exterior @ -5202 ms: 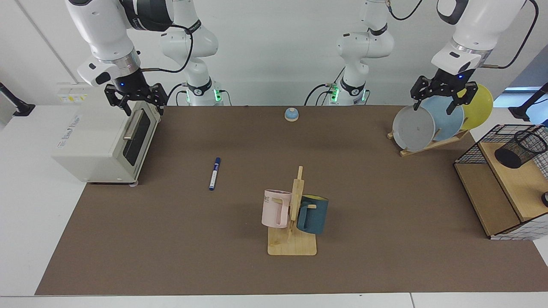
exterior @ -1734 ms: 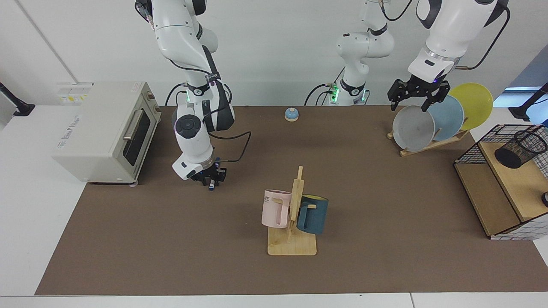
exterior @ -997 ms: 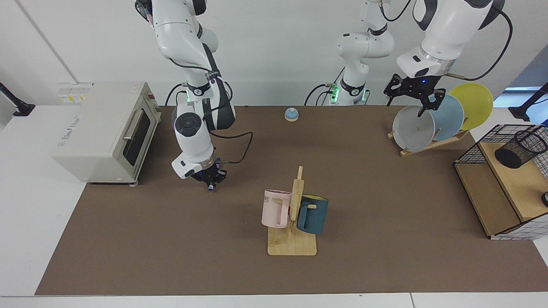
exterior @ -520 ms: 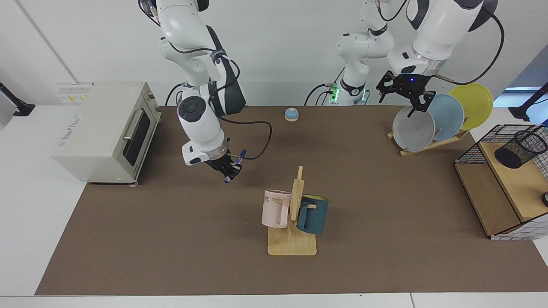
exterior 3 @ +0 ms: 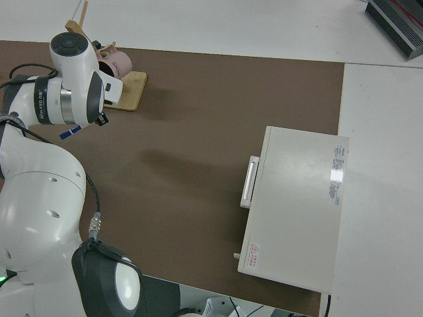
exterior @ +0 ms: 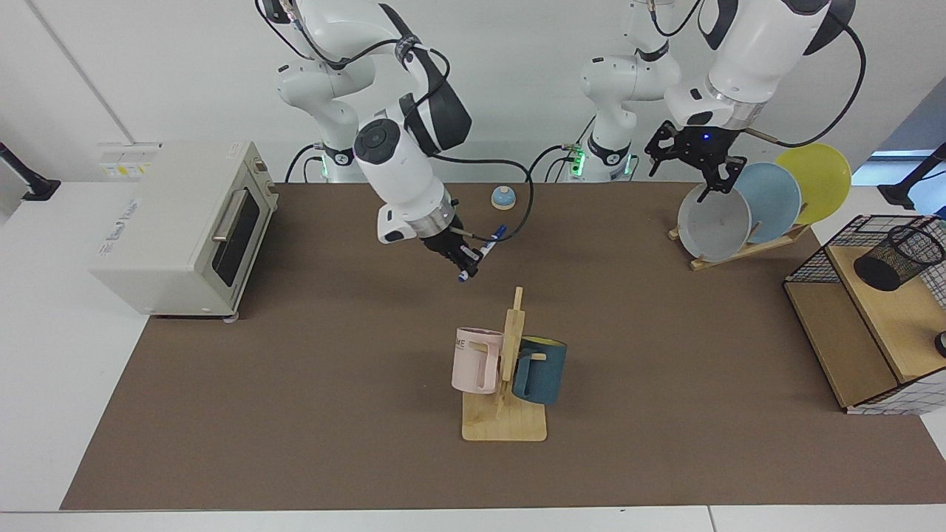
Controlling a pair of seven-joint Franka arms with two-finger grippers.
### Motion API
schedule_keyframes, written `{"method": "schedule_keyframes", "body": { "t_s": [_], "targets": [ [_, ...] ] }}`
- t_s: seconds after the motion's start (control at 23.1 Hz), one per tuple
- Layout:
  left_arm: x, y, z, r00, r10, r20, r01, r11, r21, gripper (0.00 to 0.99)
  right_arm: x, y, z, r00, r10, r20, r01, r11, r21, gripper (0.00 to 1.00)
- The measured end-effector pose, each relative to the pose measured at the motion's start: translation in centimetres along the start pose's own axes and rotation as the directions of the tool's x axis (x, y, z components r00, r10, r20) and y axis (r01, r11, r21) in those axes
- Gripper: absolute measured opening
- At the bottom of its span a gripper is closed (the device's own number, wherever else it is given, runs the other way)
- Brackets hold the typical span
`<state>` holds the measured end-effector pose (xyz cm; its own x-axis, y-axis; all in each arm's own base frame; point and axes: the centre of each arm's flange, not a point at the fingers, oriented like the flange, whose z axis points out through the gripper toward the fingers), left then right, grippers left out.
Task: Put markers into pen holder
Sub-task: 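Carry the marker toward the left gripper while the left gripper reaches in, then close the left gripper on the marker's end held by the right gripper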
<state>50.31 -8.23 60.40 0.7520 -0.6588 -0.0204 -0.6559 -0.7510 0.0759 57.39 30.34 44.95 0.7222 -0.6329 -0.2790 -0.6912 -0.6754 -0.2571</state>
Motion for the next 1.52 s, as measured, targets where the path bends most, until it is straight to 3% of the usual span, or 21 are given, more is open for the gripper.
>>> {"method": "schedule_keyframes", "body": {
  "t_s": [0.3,0.56,0.78,1.13,1.34,1.52],
  "targets": [
    [0.5,0.8,0.0,0.999,0.029,-0.014,-0.029,0.999,-0.022,0.991,-6.5,-3.2,-0.1,0.988,0.115,0.106,-0.123,0.990,0.070,0.17],
    [0.5,0.8,0.0,0.998,0.054,-0.043,-0.057,0.996,-0.063,0.991,-8.7,-4.3,0.2,0.953,0.221,0.206,-0.246,0.964,0.105,0.17],
    [0.4,0.6,-0.1,0.981,0.185,-0.059,-0.189,0.980,-0.061,0.991,-9.1,-5.0,-0.1,0.914,0.325,0.242,-0.364,0.921,0.137,0.17],
    [2.0,3.0,-0.2,0.880,0.469,-0.079,-0.472,0.881,-0.022,0.991,-11.6,-6.0,0.8,0.872,0.382,0.307,-0.444,0.880,0.166,0.17],
    [3.3,4.6,-0.4,0.767,0.637,-0.076,-0.636,0.771,0.038,0.991,-12.2,-6.5,1.1,0.854,0.405,0.325,-0.473,0.865,0.166,0.17],
    [3.8,6.0,-0.1,0.712,0.700,-0.050,-0.698,0.714,0.061,0.991,-13.6,-6.9,1.3,0.852,0.403,0.333,-0.473,0.866,0.162,0.17]
  ]
}}
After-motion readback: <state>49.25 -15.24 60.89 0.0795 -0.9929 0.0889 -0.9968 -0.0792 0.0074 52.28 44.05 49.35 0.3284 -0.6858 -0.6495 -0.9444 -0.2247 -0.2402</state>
